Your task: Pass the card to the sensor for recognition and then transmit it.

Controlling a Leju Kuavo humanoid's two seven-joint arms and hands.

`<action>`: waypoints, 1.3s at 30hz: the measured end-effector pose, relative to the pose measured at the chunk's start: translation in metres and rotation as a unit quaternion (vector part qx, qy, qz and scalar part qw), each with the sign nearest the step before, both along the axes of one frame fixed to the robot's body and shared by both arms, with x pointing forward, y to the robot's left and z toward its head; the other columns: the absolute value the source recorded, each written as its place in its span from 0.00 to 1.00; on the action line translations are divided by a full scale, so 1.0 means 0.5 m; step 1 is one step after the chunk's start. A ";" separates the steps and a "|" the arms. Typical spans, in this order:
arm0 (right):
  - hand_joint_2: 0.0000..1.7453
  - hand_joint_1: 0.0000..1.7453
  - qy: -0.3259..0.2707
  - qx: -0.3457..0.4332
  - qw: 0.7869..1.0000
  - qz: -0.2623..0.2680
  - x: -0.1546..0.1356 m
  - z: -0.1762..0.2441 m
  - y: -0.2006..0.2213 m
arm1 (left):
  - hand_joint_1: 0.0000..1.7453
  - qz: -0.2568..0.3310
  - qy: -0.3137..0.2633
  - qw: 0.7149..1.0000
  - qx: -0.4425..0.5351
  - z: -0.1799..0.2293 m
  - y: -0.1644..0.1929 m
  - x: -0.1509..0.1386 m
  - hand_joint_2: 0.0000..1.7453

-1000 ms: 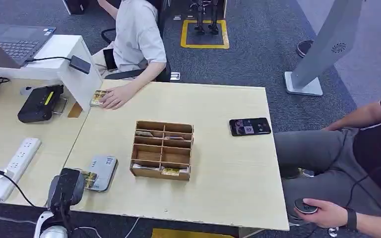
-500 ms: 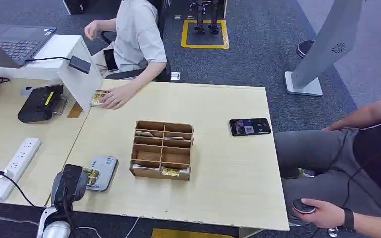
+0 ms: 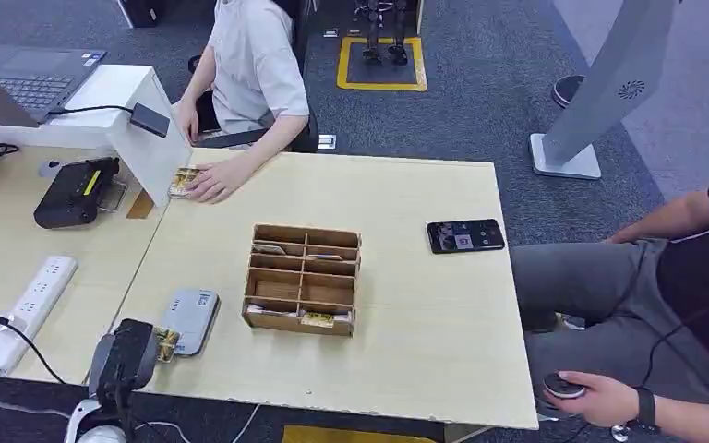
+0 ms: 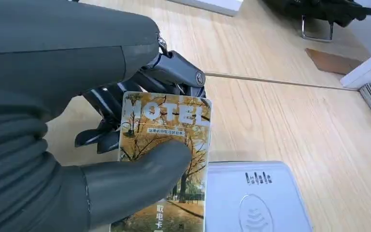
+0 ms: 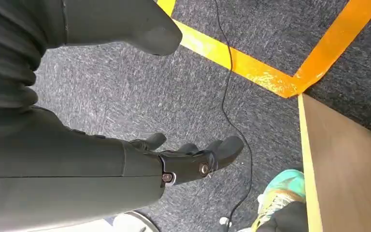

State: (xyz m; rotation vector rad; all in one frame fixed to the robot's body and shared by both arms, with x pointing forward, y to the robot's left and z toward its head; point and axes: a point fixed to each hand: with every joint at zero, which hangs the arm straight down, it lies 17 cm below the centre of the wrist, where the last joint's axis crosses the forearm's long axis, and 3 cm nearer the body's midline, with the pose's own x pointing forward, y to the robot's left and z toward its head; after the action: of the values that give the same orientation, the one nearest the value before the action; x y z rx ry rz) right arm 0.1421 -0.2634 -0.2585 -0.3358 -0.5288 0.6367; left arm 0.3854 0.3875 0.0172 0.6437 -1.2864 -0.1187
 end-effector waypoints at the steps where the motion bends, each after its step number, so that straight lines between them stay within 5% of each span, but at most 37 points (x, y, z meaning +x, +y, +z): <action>1: 1.00 0.00 0.000 0.000 1.000 0.000 0.000 0.000 0.000 | 1.00 0.000 0.001 1.000 0.002 0.000 0.000 0.000 1.00; 30: 1.00 0.00 -0.005 0.009 1.000 -0.011 0.001 0.001 0.000 | 1.00 -0.011 0.000 0.999 0.042 0.009 -0.018 0.035 1.00; 34: 1.00 0.00 -0.006 0.006 1.000 -0.008 0.002 0.001 -0.001 | 1.00 -0.048 -0.042 0.996 -0.064 0.029 -0.066 0.037 1.00; 39: 1.00 0.00 -0.008 -0.005 1.000 -0.005 0.004 0.003 0.001 | 1.00 -0.081 -0.172 0.967 -0.167 0.182 -0.100 0.044 1.00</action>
State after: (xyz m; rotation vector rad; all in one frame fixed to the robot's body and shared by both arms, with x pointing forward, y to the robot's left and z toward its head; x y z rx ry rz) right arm 0.1439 -0.2629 -0.2569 -0.3525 -0.5387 0.6265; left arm 0.4071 0.3374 0.1083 0.2732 -1.6498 0.0816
